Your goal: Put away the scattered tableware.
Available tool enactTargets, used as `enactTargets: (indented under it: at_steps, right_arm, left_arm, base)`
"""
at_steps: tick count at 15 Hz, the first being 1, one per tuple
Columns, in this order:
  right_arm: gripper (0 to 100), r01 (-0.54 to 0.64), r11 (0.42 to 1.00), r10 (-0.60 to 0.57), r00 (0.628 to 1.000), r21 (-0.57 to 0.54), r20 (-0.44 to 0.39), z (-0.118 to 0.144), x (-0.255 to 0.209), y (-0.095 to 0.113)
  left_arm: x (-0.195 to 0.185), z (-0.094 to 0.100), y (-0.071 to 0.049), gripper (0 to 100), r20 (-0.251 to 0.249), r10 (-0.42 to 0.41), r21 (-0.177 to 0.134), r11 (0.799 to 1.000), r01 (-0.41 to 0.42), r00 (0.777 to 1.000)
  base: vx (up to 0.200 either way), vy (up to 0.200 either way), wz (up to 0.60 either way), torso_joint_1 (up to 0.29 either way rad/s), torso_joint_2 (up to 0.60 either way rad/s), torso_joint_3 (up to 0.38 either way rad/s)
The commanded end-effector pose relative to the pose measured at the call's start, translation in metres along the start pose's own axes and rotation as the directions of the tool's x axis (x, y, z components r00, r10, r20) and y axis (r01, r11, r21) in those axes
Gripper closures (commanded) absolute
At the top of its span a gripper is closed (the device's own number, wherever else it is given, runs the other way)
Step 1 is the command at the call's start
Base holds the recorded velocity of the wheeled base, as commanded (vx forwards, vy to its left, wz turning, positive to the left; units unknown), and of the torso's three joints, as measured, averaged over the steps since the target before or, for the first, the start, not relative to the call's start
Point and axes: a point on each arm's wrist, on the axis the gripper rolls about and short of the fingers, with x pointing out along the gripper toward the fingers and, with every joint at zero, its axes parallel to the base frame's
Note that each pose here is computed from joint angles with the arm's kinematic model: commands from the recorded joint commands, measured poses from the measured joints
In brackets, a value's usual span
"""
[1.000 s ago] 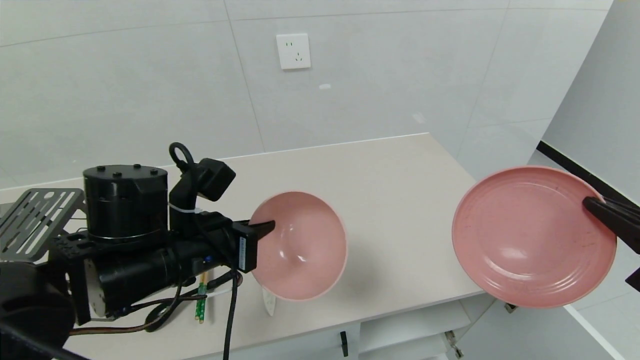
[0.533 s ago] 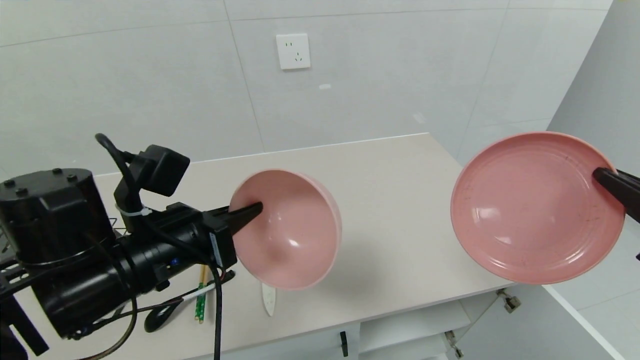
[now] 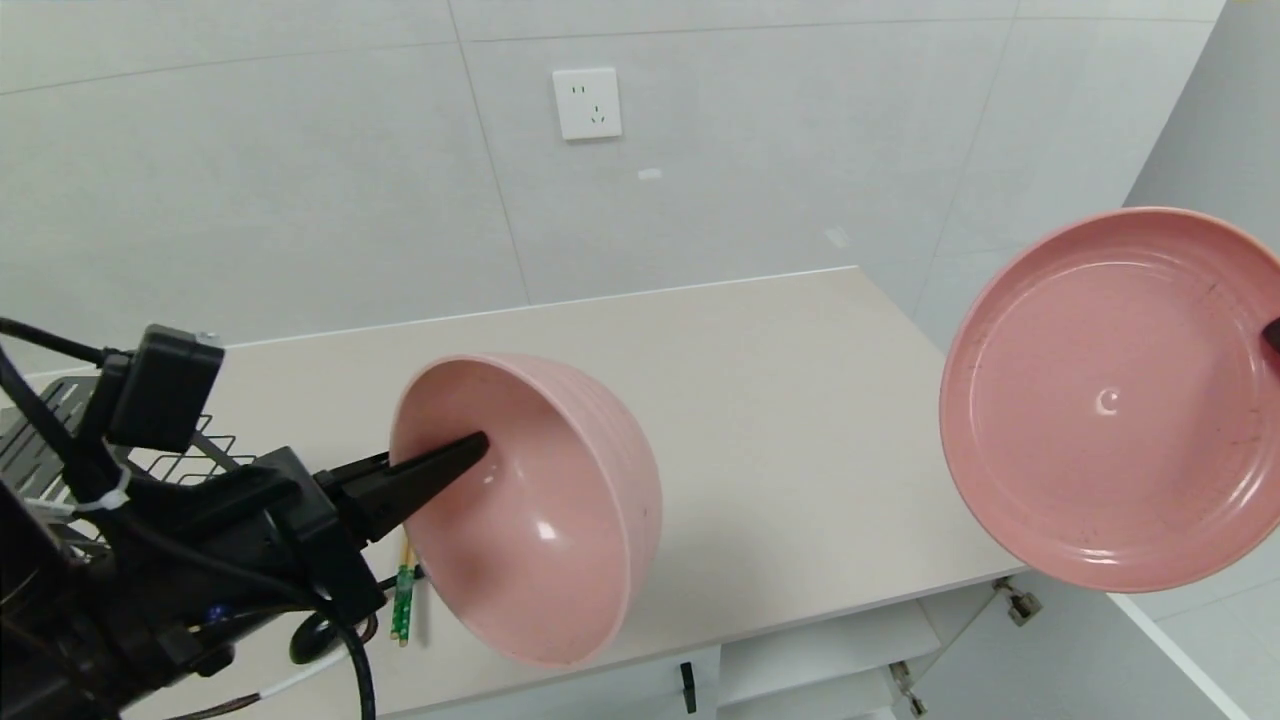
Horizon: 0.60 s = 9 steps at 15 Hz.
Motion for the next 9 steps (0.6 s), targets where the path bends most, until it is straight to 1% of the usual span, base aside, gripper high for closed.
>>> enactTargets:
  at_steps: [1, 2, 3, 4, 5, 6, 7, 8, 9]
  right_arm:
    - [100, -0.001, 1.0, 0.002, 1.0, 0.021, -0.013, -0.003, 0.003, -0.001]
    - [100, 0.003, 1.0, -0.002, 1.0, 0.027, -0.028, -0.006, 0.006, -0.003]
    - [100, 0.006, 0.999, -0.004, 0.999, 0.034, -0.044, -0.009, 0.007, -0.004]
    - [100, 0.007, 0.999, -0.005, 0.999, 0.035, -0.05, -0.01, 0.008, -0.004]
    - [100, 0.007, 0.999, -0.005, 0.999, 0.035, -0.05, -0.01, 0.008, -0.004]
    - [100, 0.008, 0.999, -0.006, 0.998, 0.036, -0.057, -0.012, 0.007, -0.004]
    - [100, 0.007, 1.0, -0.005, 0.998, 0.017, -0.063, -0.016, 0.007, -0.005]
    - [100, 0.001, 1.0, -0.002, 0.999, -0.017, -0.038, -0.015, 0.01, -0.006]
    - [100, -0.002, 1.0, 0.002, 1.0, -0.03, -0.01, -0.015, 0.012, -0.006]
  left_arm:
    - [-0.018, 0.002, -0.006, 100, 0.034, 0.019, -0.013, 1.0, -0.019, 0.999]
    - [-0.024, -0.004, -0.004, 100, 0.021, 0.093, -0.029, 0.995, -0.093, 0.995]
    - [-0.032, -0.012, -0.002, 100, 0.012, 0.203, -0.052, 0.978, -0.202, 0.979]
    - [-0.036, -0.017, -0.002, 100, 0.01, 0.282, -0.122, 0.953, -0.279, 0.959]
    - [-0.037, -0.016, -0.003, 100, 0.019, 0.279, -0.155, 0.949, -0.273, 0.96]
    - [-0.04, -0.011, -0.006, 100, 0.043, 0.267, -0.214, 0.944, -0.253, 0.963]
    - [-0.038, -0.012, -0.006, 100, 0.04, 0.263, -0.208, 0.946, -0.25, 0.964]
    - [-0.036, -0.013, -0.005, 100, 0.03, 0.246, -0.203, 0.951, -0.235, 0.969]
    - [-0.035, -0.012, -0.006, 100, 0.038, 0.207, -0.189, 0.962, -0.197, 0.978]
  base:
    - [0.0, 0.0, 0.0, 0.0, 0.0, 0.0]
    - [0.0, 0.0, 0.0, 0.0, 0.0, 0.0]
    - [0.0, 0.0, 0.0, 0.0, 0.0, 0.0]
    - [0.0, 0.0, 0.0, 0.0, 0.0, 0.0]
    - [0.0, 0.0, 0.0, 0.0, 0.0, 0.0]
    - [0.0, 0.0, 0.0, 0.0, 0.0, 0.0]
    - [0.0, 0.0, 0.0, 0.0, 0.0, 0.0]
    - [0.0, 0.0, 0.0, 0.0, 0.0, 0.0]
    - [0.0, 0.0, 0.0, 0.0, 0.0, 0.0]
